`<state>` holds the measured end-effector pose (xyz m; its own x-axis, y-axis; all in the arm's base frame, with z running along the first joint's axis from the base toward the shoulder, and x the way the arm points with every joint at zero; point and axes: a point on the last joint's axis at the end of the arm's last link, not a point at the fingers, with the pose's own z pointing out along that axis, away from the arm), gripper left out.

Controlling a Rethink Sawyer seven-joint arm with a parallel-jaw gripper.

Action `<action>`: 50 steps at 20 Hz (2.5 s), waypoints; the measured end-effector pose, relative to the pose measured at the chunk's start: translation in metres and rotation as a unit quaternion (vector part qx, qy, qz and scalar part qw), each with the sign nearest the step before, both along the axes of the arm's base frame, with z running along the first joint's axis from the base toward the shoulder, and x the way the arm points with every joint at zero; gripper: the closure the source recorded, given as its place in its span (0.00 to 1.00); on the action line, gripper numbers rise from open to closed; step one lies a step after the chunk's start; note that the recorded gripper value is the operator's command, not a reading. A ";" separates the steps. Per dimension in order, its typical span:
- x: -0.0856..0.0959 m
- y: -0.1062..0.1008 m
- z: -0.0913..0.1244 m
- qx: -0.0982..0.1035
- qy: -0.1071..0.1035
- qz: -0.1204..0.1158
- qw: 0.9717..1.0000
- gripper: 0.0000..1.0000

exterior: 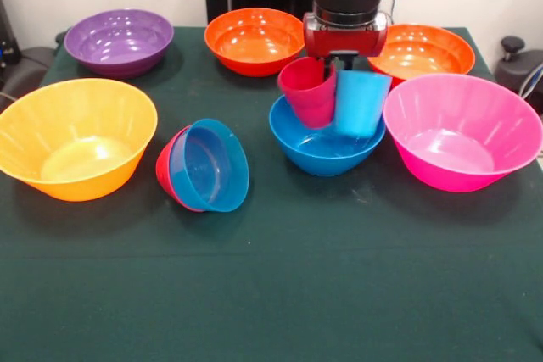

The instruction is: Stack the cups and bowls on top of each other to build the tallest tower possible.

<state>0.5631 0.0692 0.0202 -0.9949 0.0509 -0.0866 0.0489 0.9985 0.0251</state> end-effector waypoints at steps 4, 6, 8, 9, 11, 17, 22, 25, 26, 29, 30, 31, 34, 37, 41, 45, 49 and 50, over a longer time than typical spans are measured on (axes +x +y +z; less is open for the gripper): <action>0.000 -0.001 -0.002 0.000 -0.002 -0.001 1.000 0.00; -0.001 -0.001 -0.004 0.000 -0.003 -0.002 1.000 0.00; -0.001 -0.002 -0.005 0.000 -0.003 -0.002 1.000 0.00; -0.001 -0.002 -0.005 0.000 -0.002 -0.002 1.000 0.00; -0.003 -0.003 -0.007 0.000 0.000 -0.003 1.000 0.00; -0.003 -0.006 -0.008 -0.001 0.001 -0.006 1.000 0.00; 0.003 -0.017 0.006 -0.003 -0.009 -0.014 1.000 0.00; 0.010 -0.024 0.033 -0.006 -0.014 -0.022 1.000 0.00; 0.014 -0.027 0.045 -0.007 -0.014 -0.026 1.000 0.00; 0.022 -0.028 0.076 -0.007 -0.007 -0.039 0.999 0.00; 0.024 -0.028 0.087 -0.006 -0.003 -0.044 0.999 0.00; 0.025 -0.028 0.091 -0.006 -0.002 -0.046 0.999 0.00; 0.031 -0.028 0.117 0.000 0.011 -0.059 0.998 0.00; 0.039 -0.028 0.141 0.006 0.023 -0.070 0.997 0.00; 0.055 -0.030 0.171 0.012 0.024 -0.081 0.996 0.00; 0.077 -0.035 0.186 0.013 0.005 -0.086 0.996 0.00; 0.111 -0.041 0.193 0.014 -0.022 -0.088 0.996 0.00; 0.114 -0.041 0.193 0.014 -0.024 -0.088 0.996 0.00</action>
<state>0.6772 0.0278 0.2135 -0.9648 0.2281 -0.1305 0.2220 0.9732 0.0604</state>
